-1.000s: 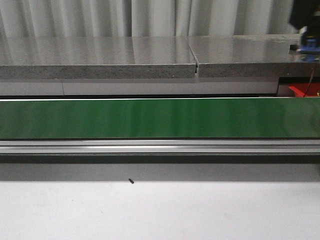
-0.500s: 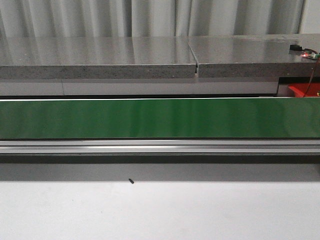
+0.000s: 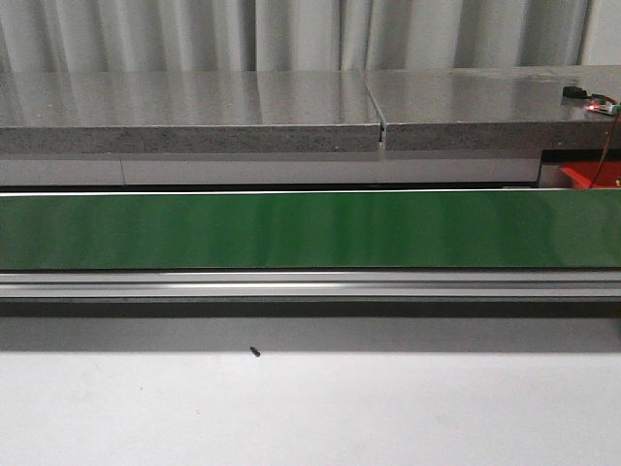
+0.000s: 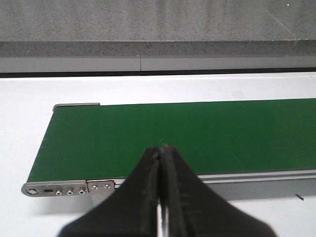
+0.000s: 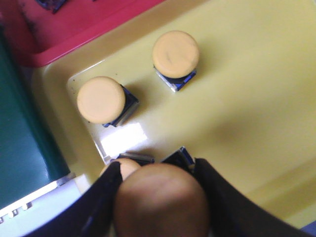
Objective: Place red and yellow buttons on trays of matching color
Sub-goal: 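Carry the yellow button into the yellow tray and open the right gripper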
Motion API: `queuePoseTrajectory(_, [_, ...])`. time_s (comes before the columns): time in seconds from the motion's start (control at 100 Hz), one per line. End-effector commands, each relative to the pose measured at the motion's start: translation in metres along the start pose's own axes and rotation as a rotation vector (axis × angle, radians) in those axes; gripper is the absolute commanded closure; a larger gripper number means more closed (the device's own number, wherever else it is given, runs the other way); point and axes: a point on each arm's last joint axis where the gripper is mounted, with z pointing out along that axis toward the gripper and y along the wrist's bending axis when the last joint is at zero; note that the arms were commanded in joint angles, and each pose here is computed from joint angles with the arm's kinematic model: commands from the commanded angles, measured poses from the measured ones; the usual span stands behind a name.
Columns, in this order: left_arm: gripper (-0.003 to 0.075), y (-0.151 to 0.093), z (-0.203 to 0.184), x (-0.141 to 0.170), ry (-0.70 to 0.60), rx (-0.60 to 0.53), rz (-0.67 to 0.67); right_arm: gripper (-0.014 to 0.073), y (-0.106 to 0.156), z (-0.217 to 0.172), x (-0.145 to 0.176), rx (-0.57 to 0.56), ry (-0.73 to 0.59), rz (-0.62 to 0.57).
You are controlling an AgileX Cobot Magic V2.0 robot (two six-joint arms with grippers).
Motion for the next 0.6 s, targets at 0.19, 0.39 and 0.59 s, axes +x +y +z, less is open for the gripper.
queuePoseTrajectory(0.19, [0.0741, -0.001, -0.003, -0.014, -0.087, 0.003, -0.005, 0.0393, -0.004, 0.021, -0.017, 0.010, -0.063, 0.002])
queuePoseTrajectory(0.39, [0.0741, -0.001, -0.003, -0.014, -0.087, 0.003, -0.005, 0.0393, -0.007, 0.038, -0.020, 0.022, -0.053, -0.012])
queuePoseTrajectory(0.59, [0.0741, -0.001, -0.003, -0.014, -0.087, 0.003, -0.005, 0.0393, -0.009, 0.057, -0.021, 0.028, -0.032, -0.011])
